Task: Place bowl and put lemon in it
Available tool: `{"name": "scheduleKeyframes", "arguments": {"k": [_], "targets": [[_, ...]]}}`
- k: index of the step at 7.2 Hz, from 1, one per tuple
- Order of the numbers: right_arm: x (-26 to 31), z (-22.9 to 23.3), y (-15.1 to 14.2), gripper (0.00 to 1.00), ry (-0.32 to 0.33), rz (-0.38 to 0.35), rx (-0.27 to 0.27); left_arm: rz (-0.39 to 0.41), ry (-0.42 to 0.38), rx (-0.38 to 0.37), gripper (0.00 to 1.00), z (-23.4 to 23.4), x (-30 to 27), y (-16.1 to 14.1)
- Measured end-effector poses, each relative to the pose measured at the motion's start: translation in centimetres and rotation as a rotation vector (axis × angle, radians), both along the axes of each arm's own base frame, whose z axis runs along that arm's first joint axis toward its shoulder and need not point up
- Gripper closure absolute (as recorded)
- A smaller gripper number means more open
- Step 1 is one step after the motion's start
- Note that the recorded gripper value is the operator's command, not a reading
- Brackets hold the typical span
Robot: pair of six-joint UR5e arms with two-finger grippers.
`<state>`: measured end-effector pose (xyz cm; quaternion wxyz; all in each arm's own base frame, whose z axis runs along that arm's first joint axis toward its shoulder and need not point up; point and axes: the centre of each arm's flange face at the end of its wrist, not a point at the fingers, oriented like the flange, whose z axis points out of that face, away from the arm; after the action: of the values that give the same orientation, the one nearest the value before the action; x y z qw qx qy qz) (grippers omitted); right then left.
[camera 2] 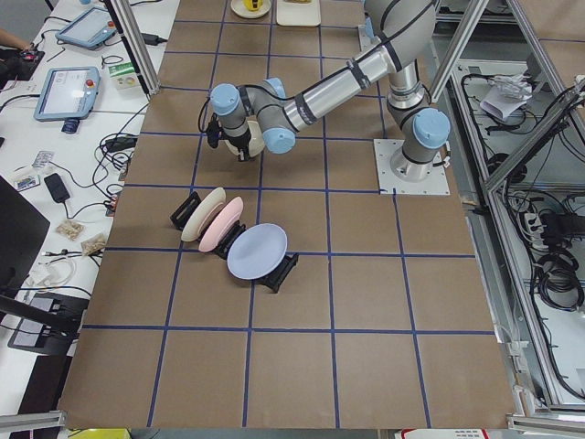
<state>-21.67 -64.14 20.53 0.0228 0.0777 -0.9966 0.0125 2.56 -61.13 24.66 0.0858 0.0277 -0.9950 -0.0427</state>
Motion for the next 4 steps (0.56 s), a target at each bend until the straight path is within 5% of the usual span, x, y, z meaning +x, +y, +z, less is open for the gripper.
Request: {"name": "scheduleKeyframes", "arguments": {"k": [4], "targets": [[0.2, 2.8, 0.5, 1.0, 0.012, -0.007, -0.009, -0.114, 0.063, -0.057, 1.0, 1.6, -19.6, 2.4]]}}
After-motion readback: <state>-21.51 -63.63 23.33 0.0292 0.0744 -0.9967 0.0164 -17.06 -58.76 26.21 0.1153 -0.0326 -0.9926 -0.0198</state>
